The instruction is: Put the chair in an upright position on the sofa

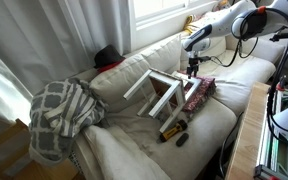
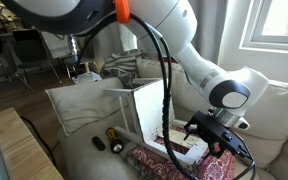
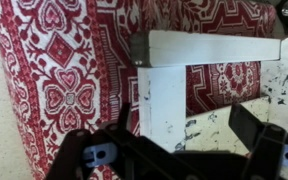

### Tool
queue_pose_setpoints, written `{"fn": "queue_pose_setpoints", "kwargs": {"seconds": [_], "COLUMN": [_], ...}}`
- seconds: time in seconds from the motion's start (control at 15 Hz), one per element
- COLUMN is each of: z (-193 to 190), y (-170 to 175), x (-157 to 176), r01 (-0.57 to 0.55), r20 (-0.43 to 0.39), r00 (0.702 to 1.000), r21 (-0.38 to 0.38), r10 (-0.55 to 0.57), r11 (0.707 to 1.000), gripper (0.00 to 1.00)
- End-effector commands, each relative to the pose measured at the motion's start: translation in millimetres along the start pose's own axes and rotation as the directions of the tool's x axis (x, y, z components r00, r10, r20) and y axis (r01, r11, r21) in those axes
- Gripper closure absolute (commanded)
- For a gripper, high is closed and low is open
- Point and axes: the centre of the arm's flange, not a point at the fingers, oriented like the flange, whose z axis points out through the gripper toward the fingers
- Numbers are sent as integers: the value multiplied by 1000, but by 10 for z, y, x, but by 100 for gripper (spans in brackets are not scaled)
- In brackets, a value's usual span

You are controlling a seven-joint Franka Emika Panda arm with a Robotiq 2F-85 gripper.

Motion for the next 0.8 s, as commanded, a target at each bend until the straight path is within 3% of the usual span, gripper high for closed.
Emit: {"fn": "queue_pose_setpoints", "kwargs": {"seconds": [0.0,0.47,0.73], "z": [88,328,385], "y": [339,254,194], "x": [271,187,133], "r01": [-10,11,43], "r20": [-3,71,84], "r00": [1000,997,994], "r21": [40,182,216], "r10": [11,-25,-63], "r11": [999,983,975], "gripper": [0,0,3]}}
